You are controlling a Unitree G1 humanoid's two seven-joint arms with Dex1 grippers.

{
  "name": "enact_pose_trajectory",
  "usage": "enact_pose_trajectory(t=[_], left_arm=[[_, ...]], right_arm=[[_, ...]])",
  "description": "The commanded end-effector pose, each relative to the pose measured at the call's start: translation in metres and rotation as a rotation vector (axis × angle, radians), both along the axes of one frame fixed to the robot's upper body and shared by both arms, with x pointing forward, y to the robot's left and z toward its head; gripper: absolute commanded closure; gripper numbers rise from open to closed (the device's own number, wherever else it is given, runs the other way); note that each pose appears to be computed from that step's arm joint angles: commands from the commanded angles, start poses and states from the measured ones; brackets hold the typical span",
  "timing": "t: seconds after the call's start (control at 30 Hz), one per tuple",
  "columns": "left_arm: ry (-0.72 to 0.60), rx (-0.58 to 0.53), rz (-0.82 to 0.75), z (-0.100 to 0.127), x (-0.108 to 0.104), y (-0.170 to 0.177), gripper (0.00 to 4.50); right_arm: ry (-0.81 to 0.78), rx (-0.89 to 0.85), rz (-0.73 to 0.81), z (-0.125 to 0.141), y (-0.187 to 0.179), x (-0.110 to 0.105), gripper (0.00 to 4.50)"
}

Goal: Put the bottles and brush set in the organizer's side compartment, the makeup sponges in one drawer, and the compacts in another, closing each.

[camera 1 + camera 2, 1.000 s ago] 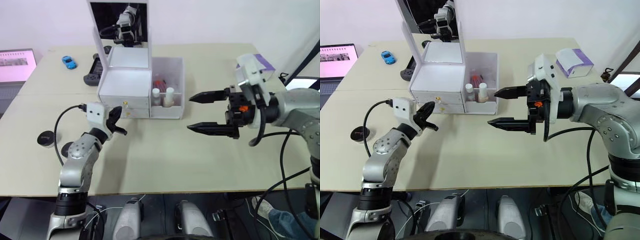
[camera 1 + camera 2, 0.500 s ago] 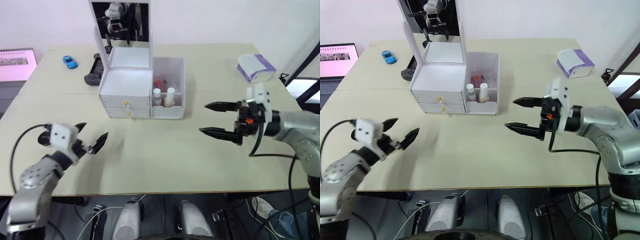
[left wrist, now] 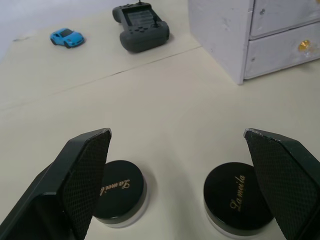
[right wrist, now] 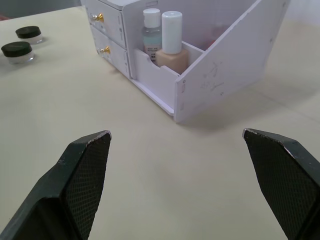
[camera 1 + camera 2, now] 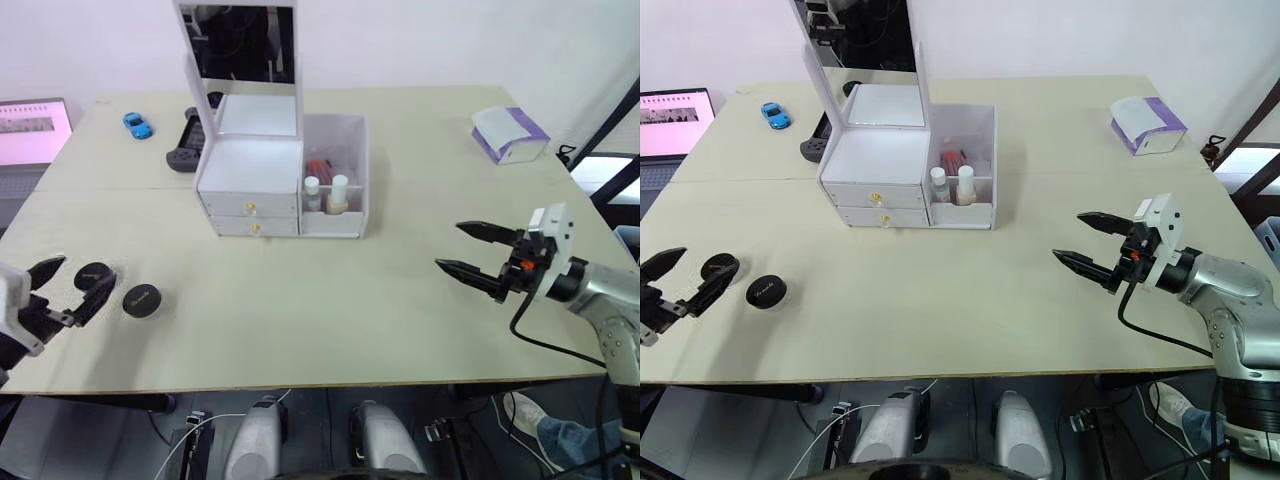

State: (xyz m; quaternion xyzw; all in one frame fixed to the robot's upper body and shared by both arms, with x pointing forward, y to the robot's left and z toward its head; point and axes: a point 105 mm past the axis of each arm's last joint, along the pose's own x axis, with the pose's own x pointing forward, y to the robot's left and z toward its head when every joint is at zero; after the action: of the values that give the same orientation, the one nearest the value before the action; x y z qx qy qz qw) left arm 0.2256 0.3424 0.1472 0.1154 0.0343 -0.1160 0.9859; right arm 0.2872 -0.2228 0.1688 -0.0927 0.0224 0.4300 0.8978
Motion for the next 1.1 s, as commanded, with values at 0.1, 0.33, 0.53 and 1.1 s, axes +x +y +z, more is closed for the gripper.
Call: enact_pose_trajectory(t=[0.1,0.33,0.53,1.1], left_arm=[[-0.048,0.016,-0.003,0.015,-0.012,0.002,0.02],[-0.028,-0.004,-0.078,0.013,-0.010,-0.025,0.02],[0.000,-0.046,-0.171,0.004,0.027,-0.095,0.02],[-0.011,-0.192,0.078,-0.039,0.106,-0.190,0.02]], right_arm=[[-0.048,-0.012,0.023,0.011,0.005,-0.003,0.00],[-0.049,-0.011,0.085,0.017,0.021,-0.004,0.00],[-0.064,-0.005,0.149,0.025,0.045,-0.005,0.00],[-0.093,-0.009,0.266,0.070,0.095,-0.022,0.00]])
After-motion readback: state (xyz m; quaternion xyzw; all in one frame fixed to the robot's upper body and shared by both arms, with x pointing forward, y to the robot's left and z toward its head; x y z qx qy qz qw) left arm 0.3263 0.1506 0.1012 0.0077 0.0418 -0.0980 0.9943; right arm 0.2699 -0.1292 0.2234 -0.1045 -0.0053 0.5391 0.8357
